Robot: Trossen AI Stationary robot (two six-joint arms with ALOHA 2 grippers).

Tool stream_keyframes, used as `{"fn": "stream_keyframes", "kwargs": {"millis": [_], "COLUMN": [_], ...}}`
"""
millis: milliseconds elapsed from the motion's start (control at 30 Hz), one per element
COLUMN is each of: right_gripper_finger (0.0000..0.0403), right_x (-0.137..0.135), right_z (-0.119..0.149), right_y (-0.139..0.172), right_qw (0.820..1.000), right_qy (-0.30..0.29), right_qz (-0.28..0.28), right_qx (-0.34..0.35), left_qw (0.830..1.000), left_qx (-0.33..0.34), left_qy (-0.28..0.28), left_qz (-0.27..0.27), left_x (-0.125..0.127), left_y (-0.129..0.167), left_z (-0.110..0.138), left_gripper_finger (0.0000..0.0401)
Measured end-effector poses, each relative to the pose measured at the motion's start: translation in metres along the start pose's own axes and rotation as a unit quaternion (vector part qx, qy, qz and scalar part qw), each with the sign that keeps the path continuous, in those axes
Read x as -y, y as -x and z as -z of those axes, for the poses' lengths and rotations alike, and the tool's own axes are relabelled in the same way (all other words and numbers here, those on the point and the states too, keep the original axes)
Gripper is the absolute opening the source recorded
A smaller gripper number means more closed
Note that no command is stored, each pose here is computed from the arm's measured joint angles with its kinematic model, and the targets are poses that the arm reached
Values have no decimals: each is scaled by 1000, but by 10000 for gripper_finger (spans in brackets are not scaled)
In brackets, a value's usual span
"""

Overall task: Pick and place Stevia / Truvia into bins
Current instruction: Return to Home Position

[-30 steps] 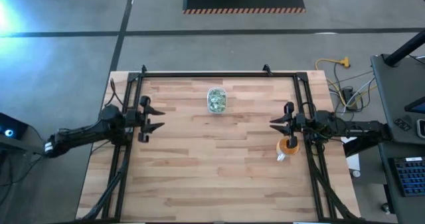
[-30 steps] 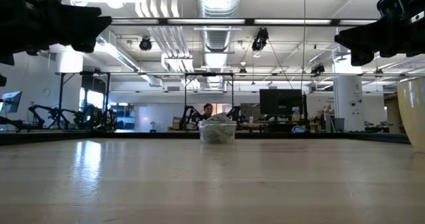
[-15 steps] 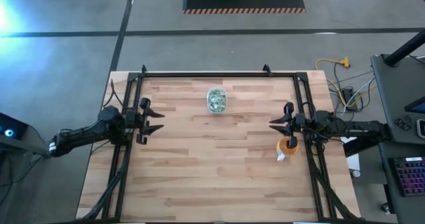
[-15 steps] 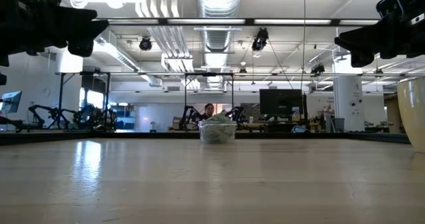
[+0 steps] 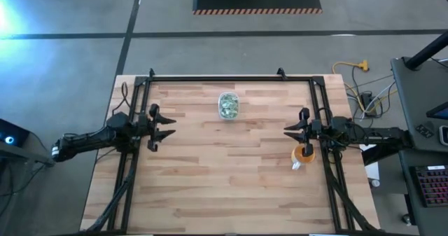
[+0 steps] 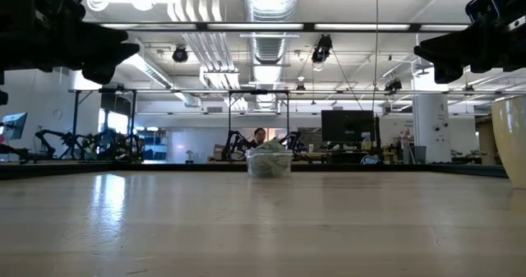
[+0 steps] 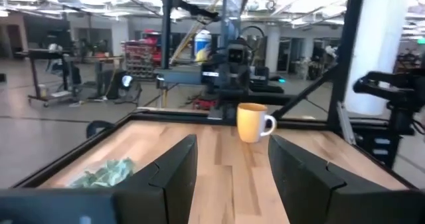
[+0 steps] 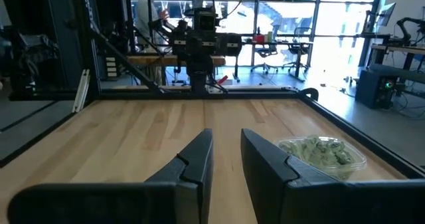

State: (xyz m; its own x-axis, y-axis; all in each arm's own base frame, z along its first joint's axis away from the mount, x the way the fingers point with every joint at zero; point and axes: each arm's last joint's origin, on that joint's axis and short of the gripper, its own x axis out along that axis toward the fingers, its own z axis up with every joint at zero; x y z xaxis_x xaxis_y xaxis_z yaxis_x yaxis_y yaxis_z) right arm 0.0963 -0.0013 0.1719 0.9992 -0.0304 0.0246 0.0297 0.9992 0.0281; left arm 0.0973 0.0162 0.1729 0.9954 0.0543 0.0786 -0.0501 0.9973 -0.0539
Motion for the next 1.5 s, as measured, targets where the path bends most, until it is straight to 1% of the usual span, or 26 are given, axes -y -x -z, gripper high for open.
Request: {"fn": "stream_keyframes", "kwargs": {"millis": [133, 467, 567, 1033, 1133, 1367, 1500], "right_gripper_finger": [68, 68, 68, 68, 68, 68, 68], "right_x": [0, 0, 0, 0, 0, 0, 0], "right_z": [0, 0, 0, 2, 2, 2, 2], "right_y": [0, 0, 0, -1, -1, -1, -1], "right_qw": [1000, 1000, 1000, 1000, 1000, 1000, 1000], "right_qy": [-2, -4, -4, -9, -9, -3, 1], "right_qz": [0, 0, 0, 1, 2, 2, 3], "right_qx": [0, 0, -1, -8, -10, -9, -9], "left_qw": [1000, 1000, 999, 996, 996, 999, 998], "left_qx": [-1, 0, -27, -85, -83, -38, -40], "left_qy": [-8, -28, -43, -32, -30, -34, -35], "left_qz": [20, 13, 12, 1, -1, 8, 17], "left_x": [5, 10, 10, 9, 9, 10, 10], "left_y": [0, -1, -1, -5, -5, 0, 0], "left_z": [0, 1, 6, 16, 16, 8, 8], "left_gripper_finger": [170, 170, 170, 170, 170, 170, 170]}}
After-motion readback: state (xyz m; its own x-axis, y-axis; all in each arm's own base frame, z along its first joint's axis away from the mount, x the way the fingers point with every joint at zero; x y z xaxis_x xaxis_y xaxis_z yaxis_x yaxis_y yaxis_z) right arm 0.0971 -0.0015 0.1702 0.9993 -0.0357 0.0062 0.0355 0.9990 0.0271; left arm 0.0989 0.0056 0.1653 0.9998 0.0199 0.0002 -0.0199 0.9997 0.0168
